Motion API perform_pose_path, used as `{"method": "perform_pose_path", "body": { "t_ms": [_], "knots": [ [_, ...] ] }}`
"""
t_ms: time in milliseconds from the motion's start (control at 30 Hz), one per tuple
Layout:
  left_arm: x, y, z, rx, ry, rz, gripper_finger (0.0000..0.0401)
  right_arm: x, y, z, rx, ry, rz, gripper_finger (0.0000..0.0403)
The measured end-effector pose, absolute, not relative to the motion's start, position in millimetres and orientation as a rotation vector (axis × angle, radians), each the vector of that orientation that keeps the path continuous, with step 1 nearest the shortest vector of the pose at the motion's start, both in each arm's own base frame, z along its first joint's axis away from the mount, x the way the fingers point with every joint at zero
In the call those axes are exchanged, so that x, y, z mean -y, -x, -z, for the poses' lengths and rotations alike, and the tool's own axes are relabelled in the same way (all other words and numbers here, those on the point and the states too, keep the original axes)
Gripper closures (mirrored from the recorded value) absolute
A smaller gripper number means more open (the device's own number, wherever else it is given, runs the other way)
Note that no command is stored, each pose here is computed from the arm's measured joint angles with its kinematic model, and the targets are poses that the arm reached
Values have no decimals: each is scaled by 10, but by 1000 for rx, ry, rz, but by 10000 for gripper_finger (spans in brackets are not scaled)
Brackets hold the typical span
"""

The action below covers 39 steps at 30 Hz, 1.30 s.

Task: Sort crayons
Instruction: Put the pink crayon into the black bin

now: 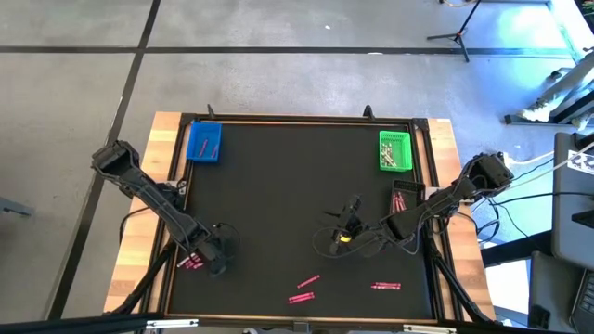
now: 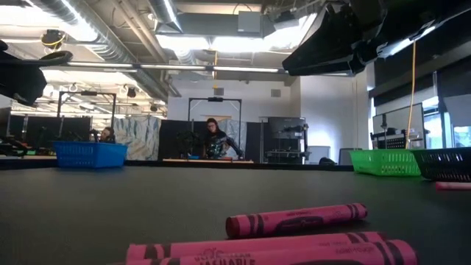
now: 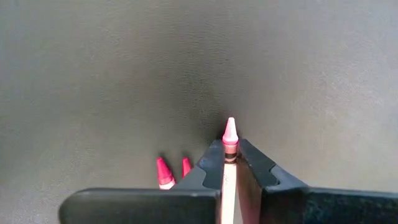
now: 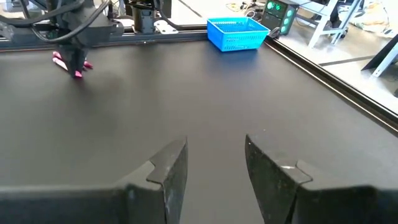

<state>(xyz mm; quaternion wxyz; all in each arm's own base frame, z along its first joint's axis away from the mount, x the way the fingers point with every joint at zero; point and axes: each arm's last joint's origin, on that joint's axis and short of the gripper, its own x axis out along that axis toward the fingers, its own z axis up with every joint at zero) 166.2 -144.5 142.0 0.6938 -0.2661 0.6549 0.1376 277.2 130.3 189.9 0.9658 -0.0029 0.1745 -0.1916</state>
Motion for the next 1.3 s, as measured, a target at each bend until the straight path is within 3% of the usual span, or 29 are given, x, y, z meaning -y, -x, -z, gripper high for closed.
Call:
{"method": "perform_pose_path", "body": {
  "t_ms": [267, 633, 867, 1067, 1300],
  "knots": [
    [1477, -1702, -1550, -1431, 532, -195, 394, -1304, -2772, -1901, -351, 4, 387, 244],
    [1592, -1903, -2034, -1189, 321, 19, 394, -1313, -2777, -1904, -350, -32, 365, 243],
    [1636, -2005, -2067, -1019, 126, 174, 394, -1339, -2806, -1870, -356, -52, 317, 182],
    [1619, -2111, -2033, -769, -39, 144, 394, -1389, -2903, -1776, -318, -14, 290, 140],
    [1542, -2157, -1907, -495, -155, 56, 394, -1448, -3021, -1711, -241, 32, 208, 144]
  ]
}}
